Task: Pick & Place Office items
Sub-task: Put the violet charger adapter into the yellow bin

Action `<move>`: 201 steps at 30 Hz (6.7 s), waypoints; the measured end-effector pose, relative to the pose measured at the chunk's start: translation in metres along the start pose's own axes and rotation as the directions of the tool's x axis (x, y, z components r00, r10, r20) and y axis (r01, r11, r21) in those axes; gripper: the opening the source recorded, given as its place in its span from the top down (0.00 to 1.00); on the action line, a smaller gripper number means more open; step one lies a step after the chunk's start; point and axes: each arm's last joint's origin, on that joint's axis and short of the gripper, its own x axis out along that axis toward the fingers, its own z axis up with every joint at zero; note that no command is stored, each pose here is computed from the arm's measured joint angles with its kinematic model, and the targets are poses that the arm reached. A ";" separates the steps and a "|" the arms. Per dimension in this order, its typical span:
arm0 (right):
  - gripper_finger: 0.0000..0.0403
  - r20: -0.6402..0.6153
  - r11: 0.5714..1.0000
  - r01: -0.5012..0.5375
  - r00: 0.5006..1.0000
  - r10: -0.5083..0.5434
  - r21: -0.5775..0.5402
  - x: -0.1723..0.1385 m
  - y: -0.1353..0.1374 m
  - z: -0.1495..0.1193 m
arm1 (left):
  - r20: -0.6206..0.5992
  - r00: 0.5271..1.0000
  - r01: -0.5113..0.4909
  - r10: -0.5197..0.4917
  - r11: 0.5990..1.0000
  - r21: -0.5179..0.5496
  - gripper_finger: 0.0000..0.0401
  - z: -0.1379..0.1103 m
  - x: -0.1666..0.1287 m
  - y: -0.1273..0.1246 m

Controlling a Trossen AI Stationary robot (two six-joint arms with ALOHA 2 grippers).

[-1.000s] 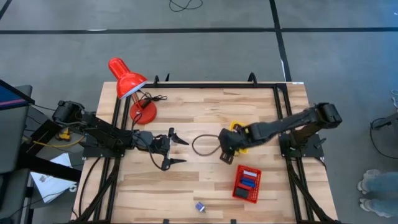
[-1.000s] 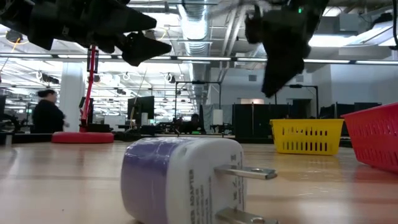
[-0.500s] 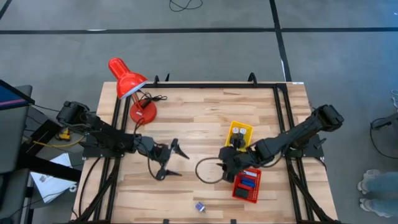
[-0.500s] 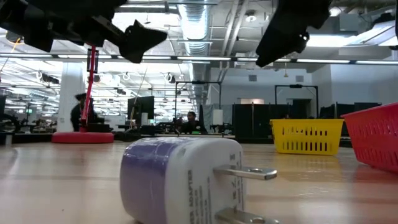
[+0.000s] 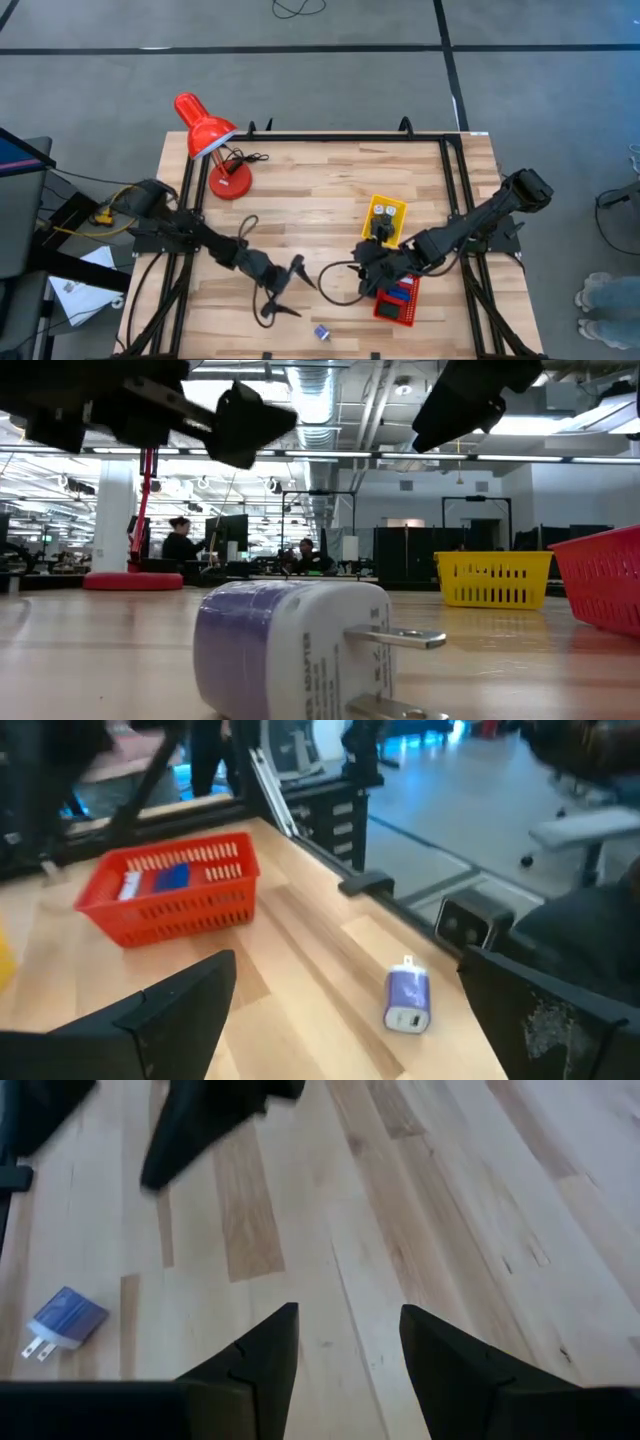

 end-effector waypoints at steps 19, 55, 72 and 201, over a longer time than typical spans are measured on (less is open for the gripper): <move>0.58 0.031 0.997 -0.034 0.999 0.032 0.063 -0.002 0.006 0.001 | -0.136 0.988 0.080 -0.075 0.996 0.036 0.16 -0.048 0.073 -0.034; 0.58 0.047 0.996 -0.057 0.997 0.054 0.066 -0.004 0.010 0.001 | -0.171 0.981 0.086 -0.087 0.996 -0.013 0.42 -0.064 0.090 -0.035; 0.58 0.046 0.996 -0.057 0.997 0.054 0.067 -0.004 0.010 0.001 | -0.171 0.981 0.087 -0.088 0.996 -0.013 0.66 -0.064 0.090 -0.035; 0.71 -0.169 0.779 0.231 0.972 -0.162 0.583 -0.046 -0.136 -0.023 | -0.021 0.740 -0.655 0.673 0.726 0.211 0.25 0.004 -0.073 0.046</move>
